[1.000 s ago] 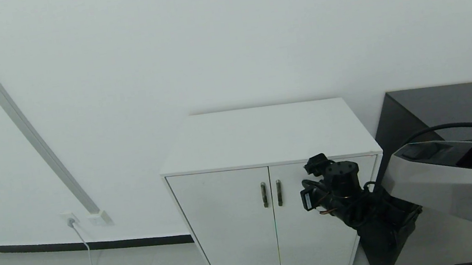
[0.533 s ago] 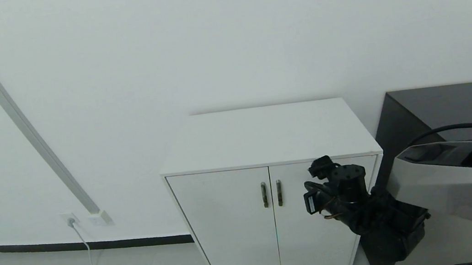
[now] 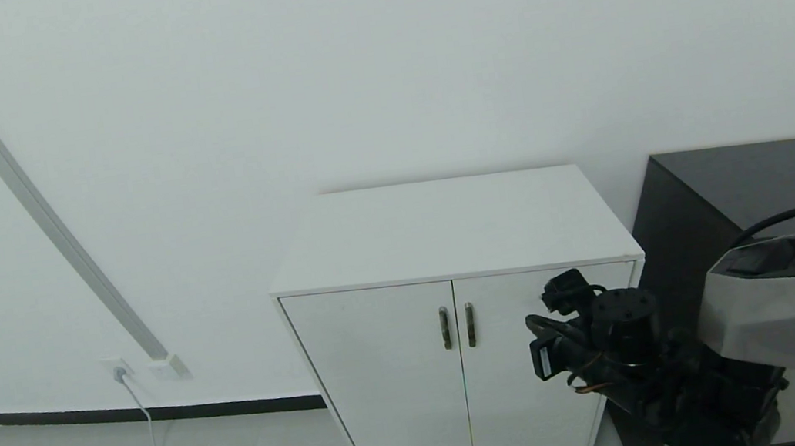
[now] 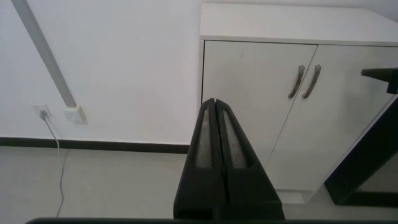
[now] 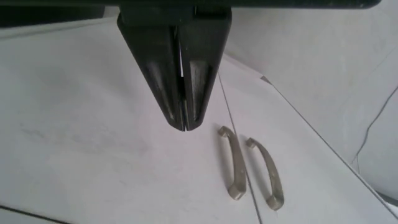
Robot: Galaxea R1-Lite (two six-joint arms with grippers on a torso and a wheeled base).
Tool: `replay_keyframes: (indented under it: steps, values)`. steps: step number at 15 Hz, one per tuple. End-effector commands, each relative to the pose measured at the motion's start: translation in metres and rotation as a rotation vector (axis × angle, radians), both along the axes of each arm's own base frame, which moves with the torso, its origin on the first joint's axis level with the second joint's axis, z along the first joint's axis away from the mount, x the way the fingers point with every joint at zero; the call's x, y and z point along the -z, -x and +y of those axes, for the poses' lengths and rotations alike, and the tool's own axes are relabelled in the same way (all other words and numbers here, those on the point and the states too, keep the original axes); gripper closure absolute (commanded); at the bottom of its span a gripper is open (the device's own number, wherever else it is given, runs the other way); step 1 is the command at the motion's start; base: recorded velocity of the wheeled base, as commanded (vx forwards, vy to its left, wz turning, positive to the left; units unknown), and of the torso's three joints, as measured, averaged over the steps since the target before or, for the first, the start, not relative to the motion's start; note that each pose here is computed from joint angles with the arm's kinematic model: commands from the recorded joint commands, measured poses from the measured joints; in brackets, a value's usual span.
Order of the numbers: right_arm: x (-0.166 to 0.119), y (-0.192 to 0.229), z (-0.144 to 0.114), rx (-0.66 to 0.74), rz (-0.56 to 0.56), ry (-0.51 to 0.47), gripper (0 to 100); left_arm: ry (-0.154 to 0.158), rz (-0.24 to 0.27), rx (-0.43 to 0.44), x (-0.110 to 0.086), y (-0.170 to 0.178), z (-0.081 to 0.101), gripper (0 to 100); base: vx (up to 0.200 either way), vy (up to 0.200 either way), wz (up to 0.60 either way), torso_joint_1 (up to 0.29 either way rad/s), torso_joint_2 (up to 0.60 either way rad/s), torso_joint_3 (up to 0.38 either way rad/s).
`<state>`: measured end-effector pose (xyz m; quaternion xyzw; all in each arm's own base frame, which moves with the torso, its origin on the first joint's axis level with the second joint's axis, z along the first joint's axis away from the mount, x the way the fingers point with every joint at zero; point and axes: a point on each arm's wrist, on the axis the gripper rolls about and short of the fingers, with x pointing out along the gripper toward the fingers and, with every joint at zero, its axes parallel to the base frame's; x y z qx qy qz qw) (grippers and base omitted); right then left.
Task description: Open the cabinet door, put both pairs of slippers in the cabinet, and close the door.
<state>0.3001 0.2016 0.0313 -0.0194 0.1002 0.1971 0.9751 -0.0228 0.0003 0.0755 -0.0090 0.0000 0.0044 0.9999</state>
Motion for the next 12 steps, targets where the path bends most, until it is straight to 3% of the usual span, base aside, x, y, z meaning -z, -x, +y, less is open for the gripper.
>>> replay_keyframes:
  steps: [1,12]
  values:
    - [-0.018,0.017,-0.019,0.022,-0.021,-0.014,100,0.000,0.000,0.000,0.000,0.000,0.000,100,0.000,0.000,0.00,0.000,0.00,0.000]
    - [-0.044,0.084,-0.143,0.323,0.019,0.011,100,0.002,0.000,0.000,0.000,0.000,0.000,100,0.000,0.000,0.00,0.000,0.00,0.000]
